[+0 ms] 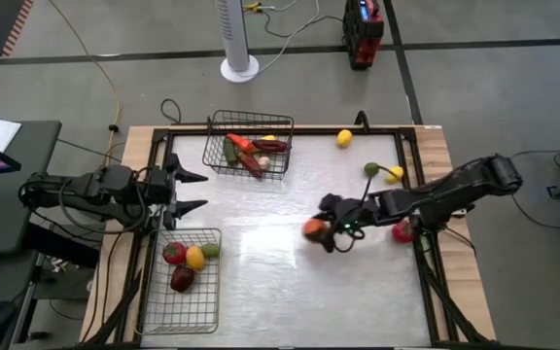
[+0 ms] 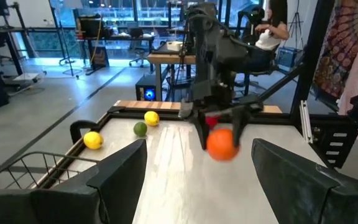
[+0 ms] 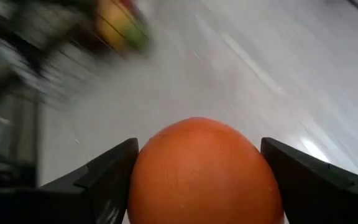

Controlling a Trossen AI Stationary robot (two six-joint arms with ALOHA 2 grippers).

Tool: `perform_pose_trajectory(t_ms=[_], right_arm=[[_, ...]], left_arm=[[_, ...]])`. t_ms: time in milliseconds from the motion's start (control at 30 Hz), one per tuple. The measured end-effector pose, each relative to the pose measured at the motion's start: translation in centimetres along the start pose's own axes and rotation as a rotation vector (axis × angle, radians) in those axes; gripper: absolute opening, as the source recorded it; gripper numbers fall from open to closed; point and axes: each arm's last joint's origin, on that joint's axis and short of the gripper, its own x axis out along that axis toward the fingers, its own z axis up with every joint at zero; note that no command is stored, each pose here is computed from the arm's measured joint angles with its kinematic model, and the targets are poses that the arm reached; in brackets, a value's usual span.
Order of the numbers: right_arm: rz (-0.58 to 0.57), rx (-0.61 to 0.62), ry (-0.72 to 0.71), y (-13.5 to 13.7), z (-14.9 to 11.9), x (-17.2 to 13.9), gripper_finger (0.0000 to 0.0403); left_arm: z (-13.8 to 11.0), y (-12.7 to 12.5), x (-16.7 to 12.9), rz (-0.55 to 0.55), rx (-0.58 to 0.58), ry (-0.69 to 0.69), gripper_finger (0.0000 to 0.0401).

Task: Sort produce into baskets
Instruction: Put the orange into the silver wire basket

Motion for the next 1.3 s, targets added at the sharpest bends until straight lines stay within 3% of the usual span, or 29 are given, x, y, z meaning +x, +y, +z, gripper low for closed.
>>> perform_pose_trajectory(t_ms=[133,300,533,767,1067,1300], right_arm=[[0.129,-0.085,-0.174,1.6,1.0,3.3,0.0352],[0.168,-0.211,-0.293,3.8,3.0,8.5,0.0353],[0.263,-0.46,-0.345,8.9,6.4,15.5,0.0353],[0.271,-0.652,-0.342,12.9,9.5,18.4,0.0353],[0.246,-0.683,-0.336,13.2,10.6,21.0,0.036],[0.25,-0.643,-0.282,12.0,9.9,23.9,0.0394]], left_arm=[[0.1,0.0,-0.1,-0.016,-0.002,-0.012,0.0279],[0.3,-0.1,-0.5,-0.058,0.009,-0.035,0.0279],[0.6,0.1,-1.5,-0.089,0.002,-0.077,0.0279],[0.5,0.1,-1.8,-0.09,-0.013,-0.072,0.0279],[0.7,0.1,-1.7,-0.09,-0.025,-0.091,0.0279],[0.7,0.1,-1.7,-0.101,-0.02,-0.095,0.0279]])
